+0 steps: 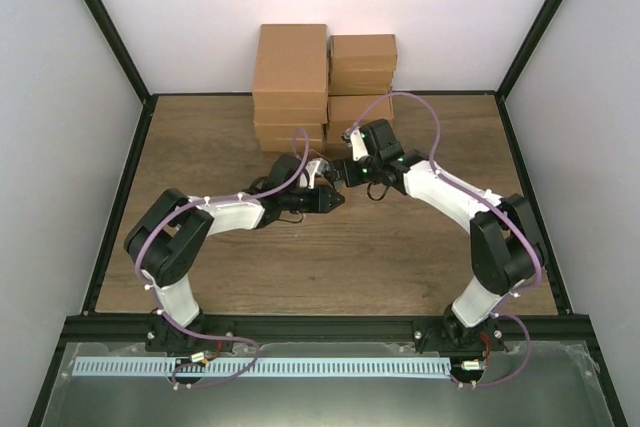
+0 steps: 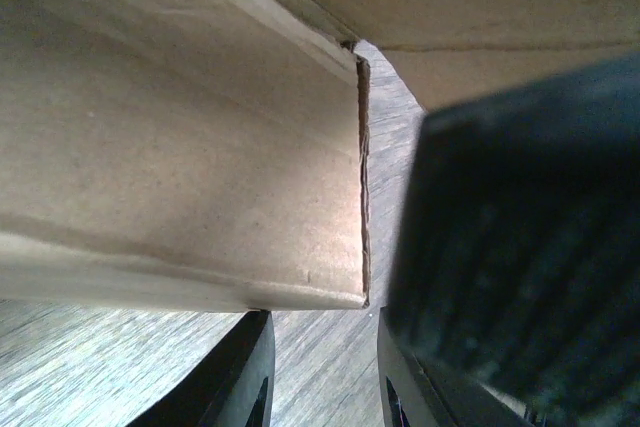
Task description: Fold the paper box
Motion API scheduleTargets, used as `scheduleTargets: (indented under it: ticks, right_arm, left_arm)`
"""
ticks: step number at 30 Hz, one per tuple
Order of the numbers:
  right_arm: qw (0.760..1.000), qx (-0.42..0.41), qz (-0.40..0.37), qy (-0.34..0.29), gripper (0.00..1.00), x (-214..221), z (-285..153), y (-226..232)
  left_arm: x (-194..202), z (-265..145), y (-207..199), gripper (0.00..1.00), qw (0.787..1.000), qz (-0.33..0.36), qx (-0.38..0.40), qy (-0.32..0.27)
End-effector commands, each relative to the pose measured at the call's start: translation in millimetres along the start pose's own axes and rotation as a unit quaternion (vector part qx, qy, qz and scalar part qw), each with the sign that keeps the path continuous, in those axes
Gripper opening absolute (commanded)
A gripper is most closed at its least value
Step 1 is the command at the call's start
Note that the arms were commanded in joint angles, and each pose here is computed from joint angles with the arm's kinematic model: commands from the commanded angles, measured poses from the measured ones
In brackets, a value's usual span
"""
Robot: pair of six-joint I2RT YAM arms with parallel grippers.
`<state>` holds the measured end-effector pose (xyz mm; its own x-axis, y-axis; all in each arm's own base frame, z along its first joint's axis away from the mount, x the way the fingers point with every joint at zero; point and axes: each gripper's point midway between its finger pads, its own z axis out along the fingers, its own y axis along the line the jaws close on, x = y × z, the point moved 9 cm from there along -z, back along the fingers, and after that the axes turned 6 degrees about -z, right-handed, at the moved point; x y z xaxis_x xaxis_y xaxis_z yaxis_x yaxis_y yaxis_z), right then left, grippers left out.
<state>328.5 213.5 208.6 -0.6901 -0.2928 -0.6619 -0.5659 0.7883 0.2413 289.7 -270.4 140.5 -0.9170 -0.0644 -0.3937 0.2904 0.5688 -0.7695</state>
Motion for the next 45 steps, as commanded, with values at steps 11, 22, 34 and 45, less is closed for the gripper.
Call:
scheduleTargets:
  ticks: [11, 22, 34, 45]
  right_arm:
    - [0.989, 0.082, 0.033, -0.121, 1.0, -1.6, -50.3, -4.2]
    - [0.986, 0.099, 0.016, -0.136, 1.0, 8.8, -68.3, -3.7]
    - [0.986, 0.082, -0.007, -0.142, 0.89, 29.3, -81.5, 0.9]
    - [0.982, 0.069, -0.02, -0.174, 0.8, 47.5, -87.6, 3.4]
  left_arm:
    - [-2.7, 21.4, -18.8, 0.32, 0.996, 0.05, 0.057, -0.046]
    - [4.2, -40.3, -47.8, 0.42, 0.994, 0.079, -0.008, -0.072]
    - [-40.9, -126.1, -42.9, 0.75, 0.97, 0.139, -0.141, -0.143]
    - [-41.5, -164.4, -55.5, 1.0, 0.932, 0.206, -0.162, -0.25]
